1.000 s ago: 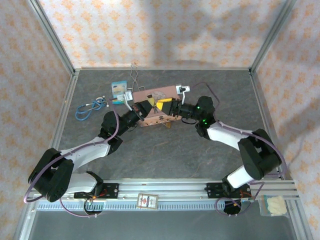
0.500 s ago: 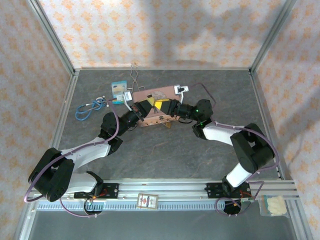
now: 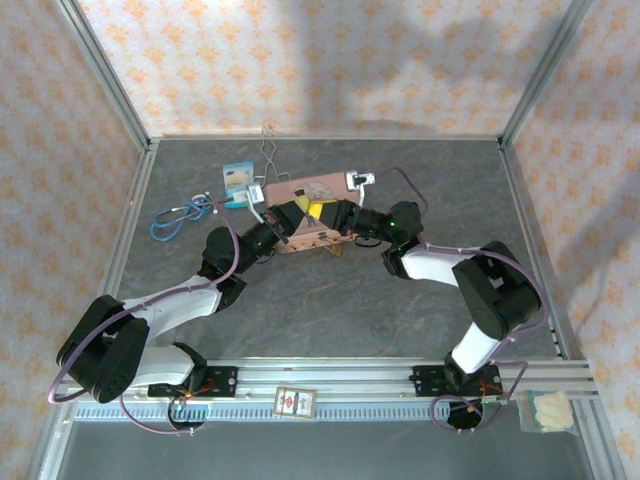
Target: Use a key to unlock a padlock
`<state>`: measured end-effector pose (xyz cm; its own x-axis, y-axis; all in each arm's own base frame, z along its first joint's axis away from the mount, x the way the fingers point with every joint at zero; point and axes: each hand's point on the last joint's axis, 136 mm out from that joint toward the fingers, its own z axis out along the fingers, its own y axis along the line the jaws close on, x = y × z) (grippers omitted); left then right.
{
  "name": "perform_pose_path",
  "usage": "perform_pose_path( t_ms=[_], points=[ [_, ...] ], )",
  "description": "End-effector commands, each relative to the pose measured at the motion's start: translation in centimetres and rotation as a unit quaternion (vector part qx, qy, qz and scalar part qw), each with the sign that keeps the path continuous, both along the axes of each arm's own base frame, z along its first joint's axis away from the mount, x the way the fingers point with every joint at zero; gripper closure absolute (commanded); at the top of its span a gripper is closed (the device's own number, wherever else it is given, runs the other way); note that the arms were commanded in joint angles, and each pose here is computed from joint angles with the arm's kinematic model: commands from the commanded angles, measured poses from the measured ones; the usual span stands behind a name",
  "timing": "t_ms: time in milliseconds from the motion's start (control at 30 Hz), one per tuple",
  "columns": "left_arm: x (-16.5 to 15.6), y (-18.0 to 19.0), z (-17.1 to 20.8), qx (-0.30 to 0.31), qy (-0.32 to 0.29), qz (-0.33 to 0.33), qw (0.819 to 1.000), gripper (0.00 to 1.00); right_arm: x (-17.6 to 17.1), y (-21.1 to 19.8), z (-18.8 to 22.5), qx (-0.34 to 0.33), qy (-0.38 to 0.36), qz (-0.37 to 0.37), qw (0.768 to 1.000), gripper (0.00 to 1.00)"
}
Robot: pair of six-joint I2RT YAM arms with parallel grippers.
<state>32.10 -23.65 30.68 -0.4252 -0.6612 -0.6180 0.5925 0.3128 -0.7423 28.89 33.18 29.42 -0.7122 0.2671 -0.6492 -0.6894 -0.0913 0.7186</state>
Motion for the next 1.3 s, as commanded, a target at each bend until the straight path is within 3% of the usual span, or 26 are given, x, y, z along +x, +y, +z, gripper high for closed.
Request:
perform_pose_path(
  t_ms=[0, 133, 167, 233, 300, 333, 533, 833, 1100, 1267],
  points=[
    [-1.1, -0.9, 1.0, -0.017, -0.020, -0.024, 0.999, 1.00, -0.3, 0.2, 1.5, 0.020, -0.030, 0.006, 0.999, 1.00],
    [-1.2, -1.0, 0.8, -0.024, -0.015, -0.027, 0.999, 1.00, -0.1, 0.2, 1.5, 0.020, -0.030, 0.000, 0.999, 1.00],
    [-1.2, -0.9, 0.8, -0.026, -0.014, -0.024, 0.999, 0.95, 0.0, 0.2, 1.2, 0.016, -0.027, -0.001, 1.000, 1.00],
    [-1.1, -0.4, 0.6, -0.020, -0.010, -0.008, 1.000, 0.55, 0.5, 0.2, 0.5, -0.003, -0.022, -0.011, 1.000, 1.00],
    [-0.7, 0.5, 0.2, -0.003, 0.000, 0.025, 1.000, 0.29, 1.1, -0.3, -0.2, -0.024, -0.021, -0.028, 0.999, 1.00],
    [-0.5, 1.1, -0.1, 0.007, 0.007, 0.045, 0.999, 0.23, 1.5, -0.5, -0.9, -0.042, -0.018, -0.039, 0.998, 1.00],
    [-0.2, 2.5, -4.1, 0.055, 0.082, 0.084, 0.992, 0.25, 3.6, -2.9, -5.7, -0.180, -0.006, -0.120, 0.976, 1.00],
    [-3.0, -1.8, -13.9, 0.147, 0.196, 0.047, 0.968, 0.30, 4.9, -9.7, -13.0, -0.356, 0.046, -0.244, 0.901, 1.00],
    [-1.8, -4.3, -19.7, 0.167, 0.269, 0.061, 0.946, 0.34, 4.6, -14.2, -15.3, -0.401, 0.072, -0.332, 0.851, 1.00],
    [0.8, -4.4, -21.2, 0.199, 0.271, 0.114, 0.935, 0.34, 4.4, -15.2, -15.3, -0.398, 0.071, -0.345, 0.847, 1.00]
  ],
)
